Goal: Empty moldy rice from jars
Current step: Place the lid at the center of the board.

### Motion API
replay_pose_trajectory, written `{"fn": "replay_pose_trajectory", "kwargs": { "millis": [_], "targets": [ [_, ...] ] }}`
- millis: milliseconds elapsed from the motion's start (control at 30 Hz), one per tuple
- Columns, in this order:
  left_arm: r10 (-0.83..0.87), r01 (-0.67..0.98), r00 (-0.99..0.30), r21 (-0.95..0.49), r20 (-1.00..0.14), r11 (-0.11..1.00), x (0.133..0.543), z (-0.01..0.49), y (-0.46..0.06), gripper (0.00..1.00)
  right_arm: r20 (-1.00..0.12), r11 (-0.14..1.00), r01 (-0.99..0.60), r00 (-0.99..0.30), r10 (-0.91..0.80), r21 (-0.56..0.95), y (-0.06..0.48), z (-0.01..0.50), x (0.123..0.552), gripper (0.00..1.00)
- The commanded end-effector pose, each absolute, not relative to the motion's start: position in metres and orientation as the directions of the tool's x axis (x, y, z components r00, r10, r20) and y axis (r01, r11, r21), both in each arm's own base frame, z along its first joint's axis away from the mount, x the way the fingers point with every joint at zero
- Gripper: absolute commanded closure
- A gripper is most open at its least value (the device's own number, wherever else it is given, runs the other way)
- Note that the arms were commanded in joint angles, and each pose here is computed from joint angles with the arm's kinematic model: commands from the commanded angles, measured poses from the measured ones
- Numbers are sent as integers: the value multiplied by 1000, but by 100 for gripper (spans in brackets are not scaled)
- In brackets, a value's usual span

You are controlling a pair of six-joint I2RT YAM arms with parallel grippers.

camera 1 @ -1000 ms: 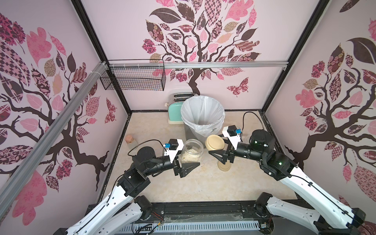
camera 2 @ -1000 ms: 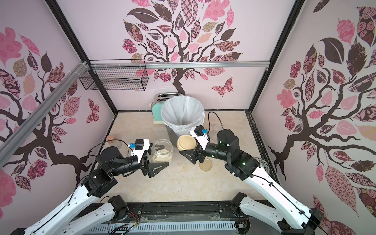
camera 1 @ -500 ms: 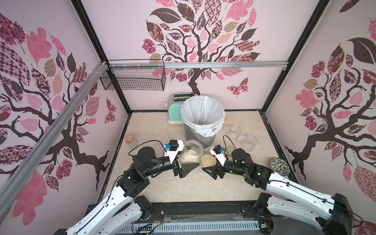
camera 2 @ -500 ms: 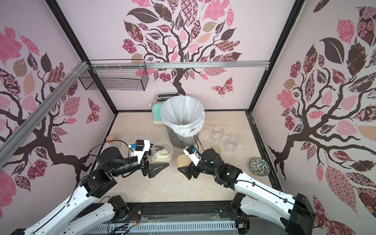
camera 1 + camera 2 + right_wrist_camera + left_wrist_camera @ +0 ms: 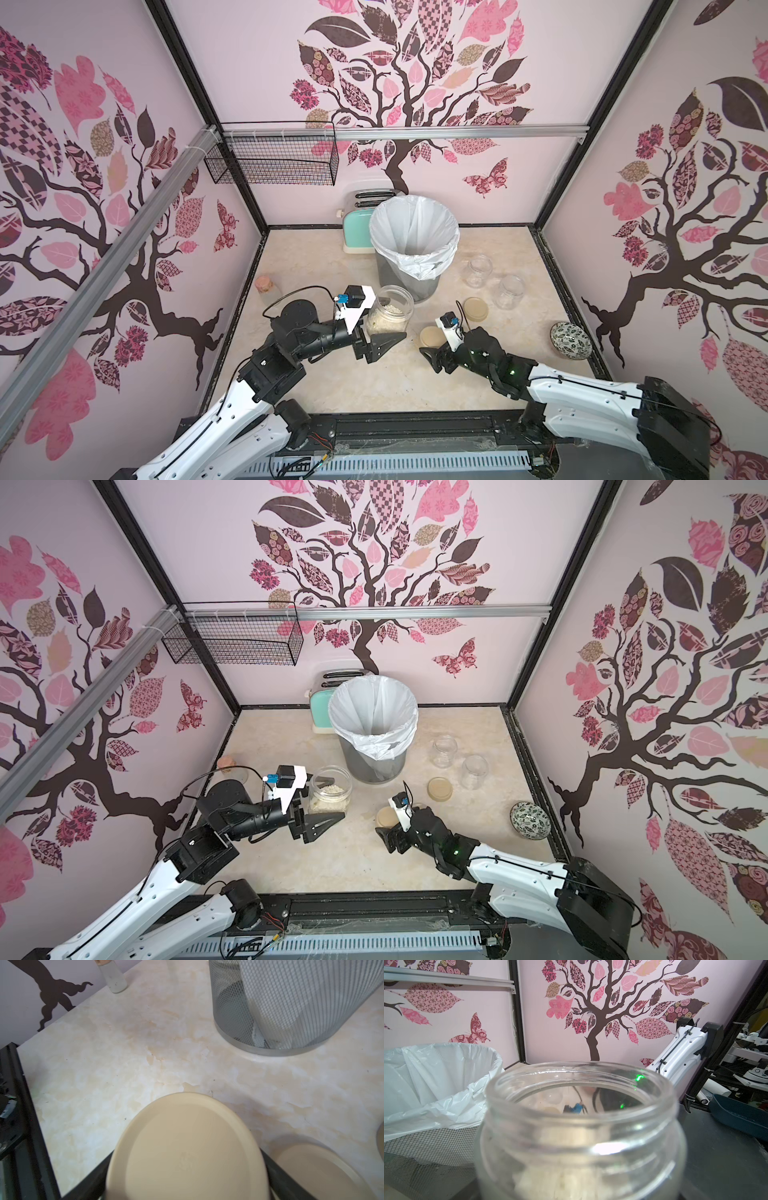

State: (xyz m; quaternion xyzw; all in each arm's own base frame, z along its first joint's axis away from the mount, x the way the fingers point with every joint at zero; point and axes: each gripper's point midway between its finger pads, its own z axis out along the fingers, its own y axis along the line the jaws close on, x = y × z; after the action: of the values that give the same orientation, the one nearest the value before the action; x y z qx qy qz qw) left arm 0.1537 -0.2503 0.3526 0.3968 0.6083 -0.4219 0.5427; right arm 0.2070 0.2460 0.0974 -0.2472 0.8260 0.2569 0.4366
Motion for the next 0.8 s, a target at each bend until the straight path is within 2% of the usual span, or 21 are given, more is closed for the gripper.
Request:
{"fn": "replay_pose_trajectory", "kwargs": {
  "millis": [0, 500, 767],
  "targets": [
    [-68, 942, 10, -14, -998, 336, 150, 393, -244, 32, -860, 778, -589, -493, -131, 219, 247, 97, 218, 19],
    [-55, 938, 2, -17, -999, 348, 151, 386, -243, 32, -800, 792, -583, -556, -226, 182, 265, 52, 230, 18],
    [-49, 938, 4, -13, -999, 347, 154, 385, -245, 32, -784, 797, -576, -574, -238, 179, 266, 43, 231, 4]
  ]
}}
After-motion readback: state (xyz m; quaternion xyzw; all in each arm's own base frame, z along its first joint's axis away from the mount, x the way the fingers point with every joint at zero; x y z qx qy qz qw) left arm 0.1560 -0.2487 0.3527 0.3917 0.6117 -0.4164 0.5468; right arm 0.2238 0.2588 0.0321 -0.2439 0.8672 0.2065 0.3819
